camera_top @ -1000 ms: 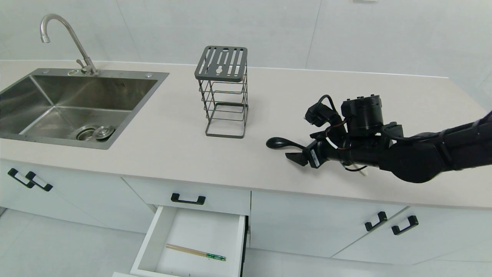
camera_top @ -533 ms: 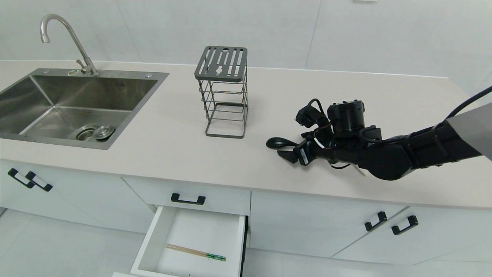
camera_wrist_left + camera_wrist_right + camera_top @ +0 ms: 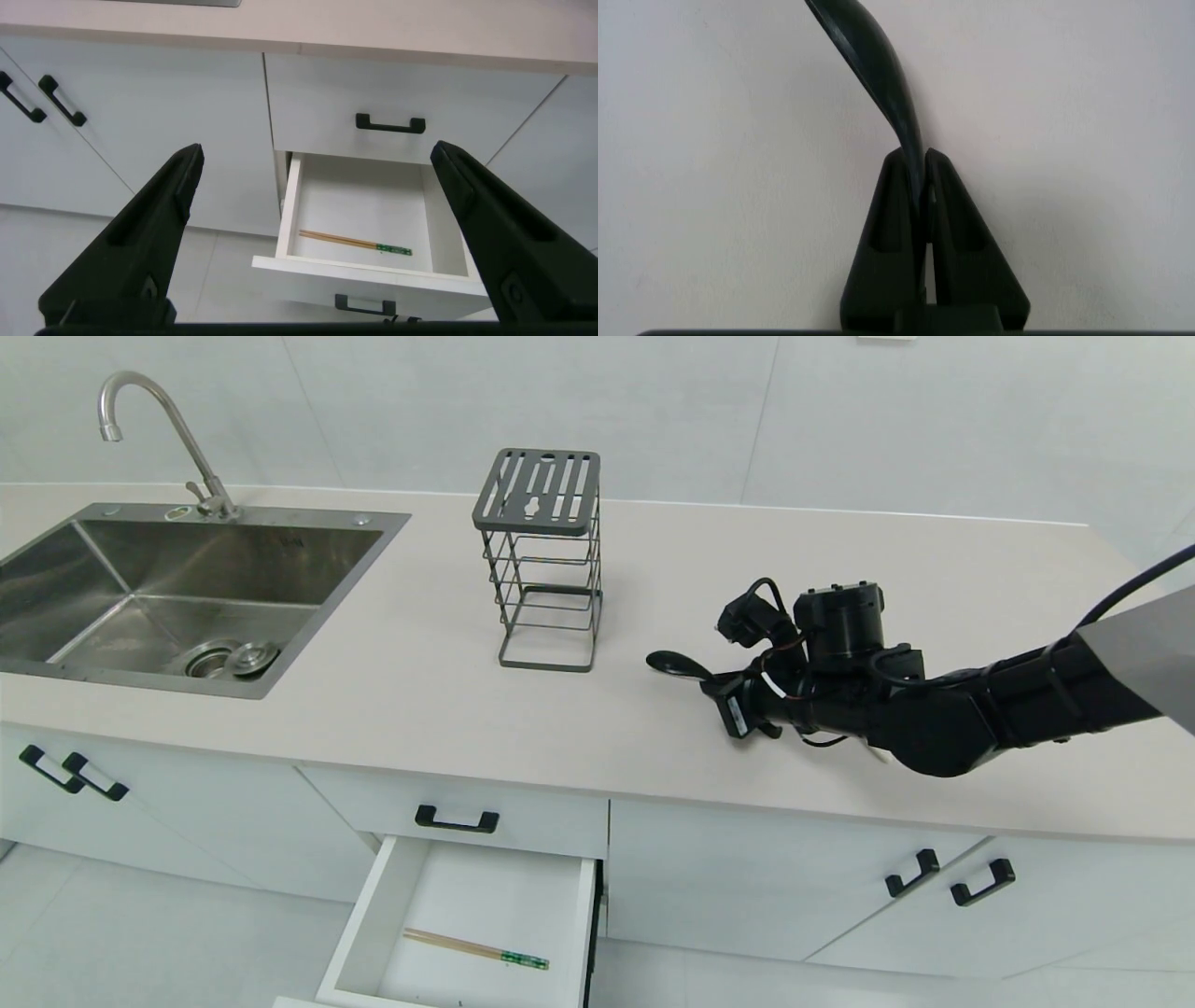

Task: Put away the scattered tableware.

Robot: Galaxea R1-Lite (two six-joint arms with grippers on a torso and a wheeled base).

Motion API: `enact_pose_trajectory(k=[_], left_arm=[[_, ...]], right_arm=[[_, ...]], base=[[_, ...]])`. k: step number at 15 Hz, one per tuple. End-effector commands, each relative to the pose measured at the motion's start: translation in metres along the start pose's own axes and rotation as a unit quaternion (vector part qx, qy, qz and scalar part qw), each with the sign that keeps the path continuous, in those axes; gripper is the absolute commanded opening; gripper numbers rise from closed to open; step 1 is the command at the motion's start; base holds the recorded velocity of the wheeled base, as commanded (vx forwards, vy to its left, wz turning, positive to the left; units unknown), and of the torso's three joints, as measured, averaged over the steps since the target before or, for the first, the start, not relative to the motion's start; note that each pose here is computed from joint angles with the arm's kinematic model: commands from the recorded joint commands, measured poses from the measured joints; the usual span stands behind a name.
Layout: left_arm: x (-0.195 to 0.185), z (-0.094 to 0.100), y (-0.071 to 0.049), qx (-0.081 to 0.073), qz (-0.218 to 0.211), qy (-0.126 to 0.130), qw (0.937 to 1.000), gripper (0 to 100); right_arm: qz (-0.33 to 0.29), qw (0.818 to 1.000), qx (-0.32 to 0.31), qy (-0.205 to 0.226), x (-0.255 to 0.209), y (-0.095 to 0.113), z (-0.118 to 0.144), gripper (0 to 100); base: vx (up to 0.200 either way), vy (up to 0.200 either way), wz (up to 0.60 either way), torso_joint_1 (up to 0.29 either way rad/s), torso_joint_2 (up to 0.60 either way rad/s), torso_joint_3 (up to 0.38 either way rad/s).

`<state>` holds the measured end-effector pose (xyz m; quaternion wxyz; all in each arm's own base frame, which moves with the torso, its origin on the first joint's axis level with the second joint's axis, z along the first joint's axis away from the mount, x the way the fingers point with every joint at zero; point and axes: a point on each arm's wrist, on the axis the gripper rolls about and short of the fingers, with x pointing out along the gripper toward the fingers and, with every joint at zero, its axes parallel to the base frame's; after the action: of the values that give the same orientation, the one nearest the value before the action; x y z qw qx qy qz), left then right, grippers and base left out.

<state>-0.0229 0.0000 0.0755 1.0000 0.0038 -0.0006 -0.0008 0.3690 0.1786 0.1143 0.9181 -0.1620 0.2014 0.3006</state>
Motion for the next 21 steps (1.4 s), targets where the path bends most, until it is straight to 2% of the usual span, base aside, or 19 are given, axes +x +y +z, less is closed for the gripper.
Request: enact_pose_trajectory(k=[1, 3, 6, 8, 11, 12, 13, 14, 15, 17, 21], left_arm=[[0.0, 0.0, 0.0, 0.0, 0.0, 0.001, 1.0, 100], [0.0, 0.0, 0.0, 0.0, 0.0, 0.001, 1.0, 100], [0.0, 0.0, 0.0, 0.0, 0.0, 0.001, 1.0, 100], [0.0, 0.0, 0.0, 0.0, 0.0, 0.001, 1.0, 100], [0.0, 0.0, 0.0, 0.0, 0.0, 0.001, 1.0, 100], [0.0, 0.0, 0.0, 0.0, 0.0, 0.001, 1.0, 100], [0.0, 0.0, 0.0, 0.0, 0.0, 0.001, 1.0, 100], [0.0, 0.0, 0.0, 0.001, 0.0, 0.001, 1.0, 100], [0.0, 0.0, 0.0, 0.0, 0.0, 0.001, 1.0, 100], [0.0, 0.0, 0.0, 0.0, 0.0, 0.001, 1.0, 100], [0.0, 0.0, 0.0, 0.0, 0.0, 0.001, 1.0, 100]], right_arm=[[0.0, 1.0, -0.002, -0.005, 0.0, 0.0, 0.004, 0], [0.001, 0.999, -0.01, -0.036, -0.013, 0.003, 0.023, 0], [0.039, 0.993, -0.026, -0.105, -0.031, 0.029, 0.053, 0], [0.083, 0.989, -0.012, -0.124, -0.051, 0.064, 0.063, 0], [0.141, 0.982, -0.015, -0.122, -0.086, 0.108, 0.061, 0], [0.147, 0.982, -0.015, -0.121, -0.089, 0.112, 0.059, 0], [0.181, 0.978, -0.022, -0.102, -0.106, 0.137, 0.045, 0], [0.194, 0.977, -0.024, -0.085, -0.115, 0.151, 0.034, 0], [0.21, 0.974, -0.027, -0.087, -0.126, 0.164, 0.029, 0], [0.217, 0.971, -0.026, -0.101, -0.129, 0.17, 0.033, 0], [0.25, 0.965, 0.0, -0.086, -0.131, 0.191, 0.027, 0]], base=[[0.0, 0.0, 0.0, 0.0, 0.0, 0.0], [0.0, 0.0, 0.0, 0.0, 0.0, 0.0], [0.0, 0.0, 0.0, 0.0, 0.0, 0.0], [0.0, 0.0, 0.0, 0.0, 0.0, 0.0], [0.0, 0.0, 0.0, 0.0, 0.0, 0.0], [0.0, 0.0, 0.0, 0.0, 0.0, 0.0], [0.0, 0.0, 0.0, 0.0, 0.0, 0.0], [0.0, 0.0, 0.0, 0.0, 0.0, 0.0], [0.0, 0.0, 0.0, 0.0, 0.0, 0.0], [0.0, 0.0, 0.0, 0.0, 0.0, 0.0], [0.0, 0.0, 0.0, 0.0, 0.0, 0.0]])
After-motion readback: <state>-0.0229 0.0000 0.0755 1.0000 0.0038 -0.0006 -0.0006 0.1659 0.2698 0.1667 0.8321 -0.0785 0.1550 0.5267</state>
